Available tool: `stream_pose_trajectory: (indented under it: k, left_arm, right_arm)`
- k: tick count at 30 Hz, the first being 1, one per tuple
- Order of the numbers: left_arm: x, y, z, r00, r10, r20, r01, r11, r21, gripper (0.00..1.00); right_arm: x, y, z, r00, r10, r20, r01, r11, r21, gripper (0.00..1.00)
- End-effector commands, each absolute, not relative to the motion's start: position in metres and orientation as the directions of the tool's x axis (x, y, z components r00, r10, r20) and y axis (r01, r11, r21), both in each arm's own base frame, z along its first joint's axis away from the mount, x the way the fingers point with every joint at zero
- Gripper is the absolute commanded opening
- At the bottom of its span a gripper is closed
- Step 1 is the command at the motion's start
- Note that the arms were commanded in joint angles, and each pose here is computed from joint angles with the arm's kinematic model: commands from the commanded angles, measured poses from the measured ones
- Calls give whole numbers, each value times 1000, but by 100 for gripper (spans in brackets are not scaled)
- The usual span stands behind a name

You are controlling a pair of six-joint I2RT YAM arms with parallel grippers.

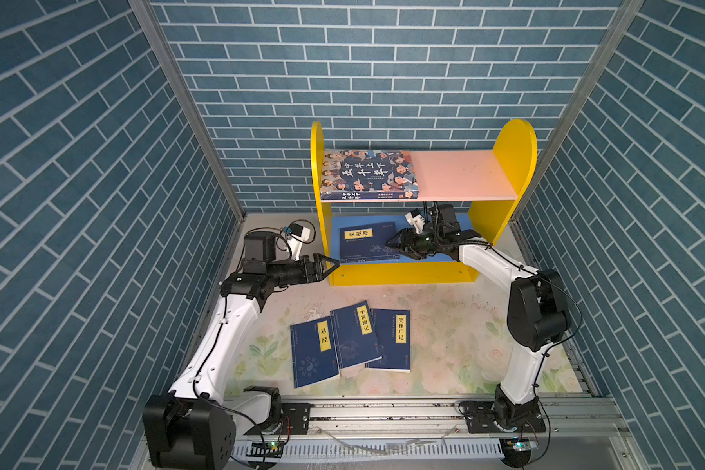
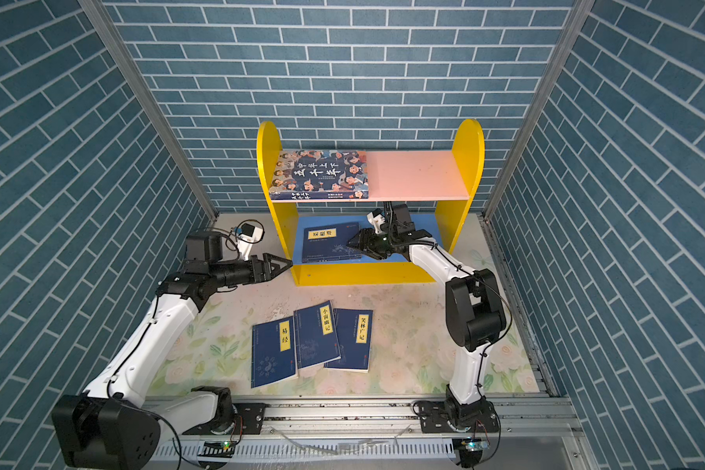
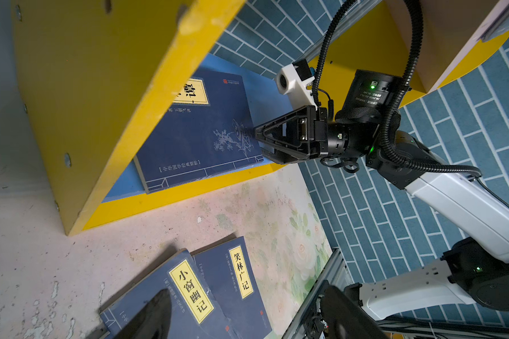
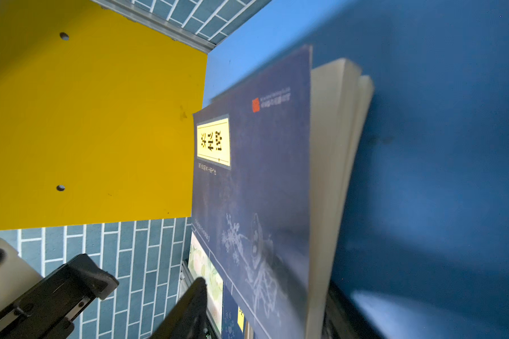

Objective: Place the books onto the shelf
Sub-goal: 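Lower the book flat on the blue shelf and open the right gripper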

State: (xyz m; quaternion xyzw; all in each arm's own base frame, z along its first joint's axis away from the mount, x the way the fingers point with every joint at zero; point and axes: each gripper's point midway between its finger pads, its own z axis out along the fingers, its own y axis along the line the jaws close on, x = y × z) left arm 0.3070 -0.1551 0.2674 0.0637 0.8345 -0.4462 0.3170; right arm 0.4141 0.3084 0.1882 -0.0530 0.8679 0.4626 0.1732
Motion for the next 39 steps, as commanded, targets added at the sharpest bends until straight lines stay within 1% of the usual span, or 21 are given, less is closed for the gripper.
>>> stream_pose_trajectory:
  k: [1,7,10,17,20,24,27,30,39]
  left_arm:
    - [306,-152,270,-776,-173,-607,402,605,-687,83]
    - [304,-151,270,-770,-164,-617,410,614,-675,83]
    - [304,-150,269,-770,-163,-617,407,620,-671,83]
    - [306,-149,267,-767,-159,-622,409,626,-664,83]
    - [310,-143,265,-742,-130,-658,422,672,-608,83]
    - [322,-127,263,-681,-35,-731,444,774,-451,82]
    - [326,-119,260,-655,29,-755,457,811,-365,81]
    - [327,-115,254,-646,56,-762,460,825,-329,81]
    - [324,-107,227,-666,65,-743,424,853,-305,79]
  right_arm:
    - [416,288,169,-927,70,-369,-223,688,691,62]
    - [426,278,175,-904,101,-416,-215,734,645,62]
    - [429,278,177,-899,102,-425,-220,735,642,61]
    - [425,290,178,-914,90,-396,-223,704,675,52]
    - [421,296,178,-918,83,-388,-227,691,686,49]
    - [418,304,177,-921,75,-381,-232,681,695,48]
    - [416,310,177,-925,69,-373,-233,671,703,47]
    - [416,313,176,-927,66,-370,-234,669,705,47]
    - [417,325,174,-932,54,-358,-235,660,713,46]
